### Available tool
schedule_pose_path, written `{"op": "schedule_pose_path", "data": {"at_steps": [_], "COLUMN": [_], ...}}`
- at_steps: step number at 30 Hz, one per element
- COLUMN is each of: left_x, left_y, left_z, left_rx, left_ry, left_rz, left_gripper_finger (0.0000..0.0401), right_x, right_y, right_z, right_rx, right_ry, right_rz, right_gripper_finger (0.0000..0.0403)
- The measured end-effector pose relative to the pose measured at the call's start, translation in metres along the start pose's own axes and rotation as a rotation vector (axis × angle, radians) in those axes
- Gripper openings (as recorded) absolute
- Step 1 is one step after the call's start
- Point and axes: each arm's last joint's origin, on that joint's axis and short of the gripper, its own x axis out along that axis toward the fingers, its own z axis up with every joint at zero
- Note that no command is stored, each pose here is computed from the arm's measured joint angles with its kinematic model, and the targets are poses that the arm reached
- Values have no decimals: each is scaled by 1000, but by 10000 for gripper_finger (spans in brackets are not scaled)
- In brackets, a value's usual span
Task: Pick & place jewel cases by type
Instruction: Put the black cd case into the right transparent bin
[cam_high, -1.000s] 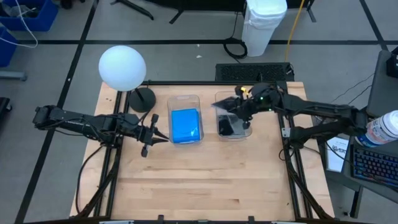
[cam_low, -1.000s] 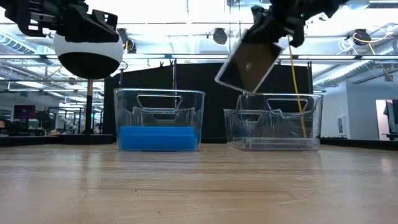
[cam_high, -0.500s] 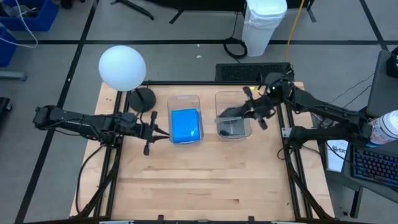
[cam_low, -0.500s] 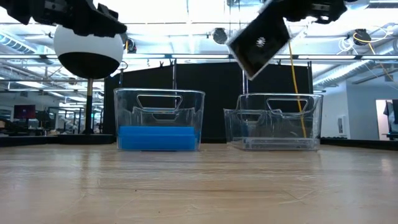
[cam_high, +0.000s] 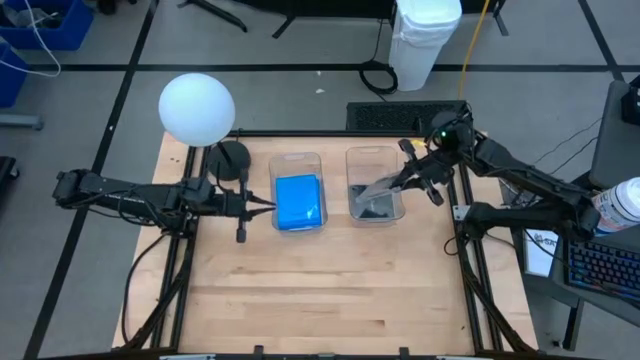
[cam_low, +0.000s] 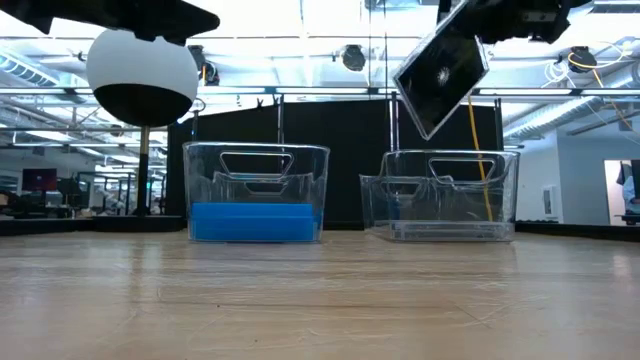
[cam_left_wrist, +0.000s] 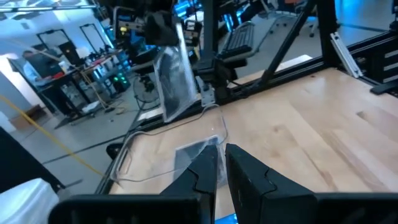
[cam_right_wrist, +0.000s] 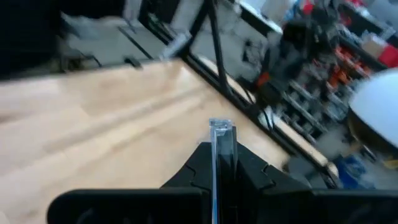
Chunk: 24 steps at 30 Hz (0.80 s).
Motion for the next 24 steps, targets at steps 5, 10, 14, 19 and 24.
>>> {"op": "schedule_pose_path", "data": {"at_steps": [5,10,14,19,24], "left_x": [0,0,0,0,5], "left_y": [-1,-2,-2,-2,-3], "left_z": [-2,-5,-6,-6,-8], "left_rx": [-15,-8,-5,-3,-35], "left_ry": [19,55,65,63,69], "left_rz": [-6,-19,-23,-22,-14], "left_gripper_finger": [42,42,42,42,42], "right_x": [15,27,30,32,30], "right_y": [9,21,36,50,50], "right_z": [-26,-50,-68,-84,-79], "right_rx": [-56,-181,-197,-219,-298], "right_ry": [68,69,68,112,17], "right_rz": [-86,-227,-236,-264,-330], "right_gripper_finger": [18,18,18,18,18]}}
